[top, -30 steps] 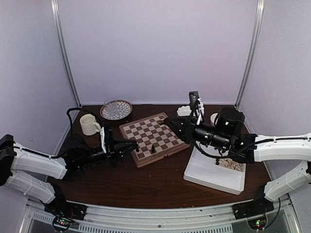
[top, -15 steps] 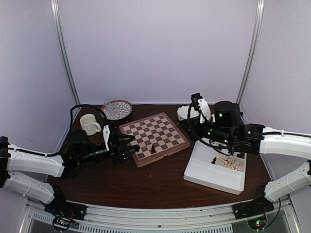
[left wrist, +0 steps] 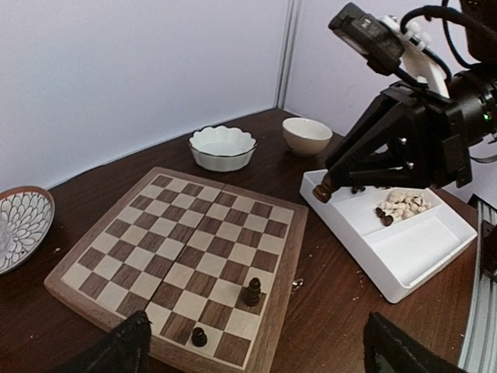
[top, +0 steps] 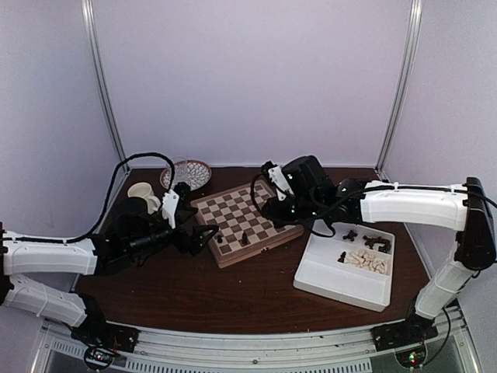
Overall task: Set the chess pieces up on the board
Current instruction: Place the knight at g8.
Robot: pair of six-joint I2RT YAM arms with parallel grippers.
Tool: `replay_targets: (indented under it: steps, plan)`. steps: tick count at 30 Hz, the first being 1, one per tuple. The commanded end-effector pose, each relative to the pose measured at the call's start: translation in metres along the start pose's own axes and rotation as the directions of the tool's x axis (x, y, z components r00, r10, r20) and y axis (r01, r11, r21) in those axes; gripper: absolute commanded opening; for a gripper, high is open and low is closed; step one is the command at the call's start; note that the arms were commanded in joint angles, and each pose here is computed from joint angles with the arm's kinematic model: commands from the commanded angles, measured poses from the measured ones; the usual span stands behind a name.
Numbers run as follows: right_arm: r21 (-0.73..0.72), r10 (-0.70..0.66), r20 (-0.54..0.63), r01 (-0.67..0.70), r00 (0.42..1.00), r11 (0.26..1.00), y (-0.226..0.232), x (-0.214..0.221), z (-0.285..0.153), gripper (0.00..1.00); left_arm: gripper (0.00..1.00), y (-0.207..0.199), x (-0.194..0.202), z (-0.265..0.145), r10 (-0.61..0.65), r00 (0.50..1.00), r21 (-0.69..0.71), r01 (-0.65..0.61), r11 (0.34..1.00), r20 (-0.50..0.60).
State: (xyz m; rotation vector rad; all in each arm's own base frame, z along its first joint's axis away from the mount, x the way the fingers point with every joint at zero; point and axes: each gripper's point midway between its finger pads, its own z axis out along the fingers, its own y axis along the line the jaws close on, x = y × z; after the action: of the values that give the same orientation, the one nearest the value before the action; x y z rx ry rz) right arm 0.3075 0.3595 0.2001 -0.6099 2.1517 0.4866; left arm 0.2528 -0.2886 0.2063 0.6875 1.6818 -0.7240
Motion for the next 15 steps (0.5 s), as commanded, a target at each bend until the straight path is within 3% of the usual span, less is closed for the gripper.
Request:
replay_targets:
  steps: [1,9,15]
  plan:
    - [-0.006,-0.064,-0.053,0.064,0.997,0.998,0.010,-0.004,0.013,0.00,0.97,0.027,-0.003,0.001,-0.104,0.995,-0.123,0.104,0.987,0.009]
    - [0.009,-0.138,-0.142,0.140,0.980,0.990,0.025,-0.004,0.046,0.00,0.98,0.070,0.009,-0.014,-0.196,0.980,-0.357,0.190,0.914,0.021]
    - [-0.002,-0.157,-0.186,0.159,0.970,0.987,0.036,-0.004,0.072,0.00,0.98,0.077,0.012,-0.013,-0.222,0.975,-0.389,0.206,0.898,0.003]
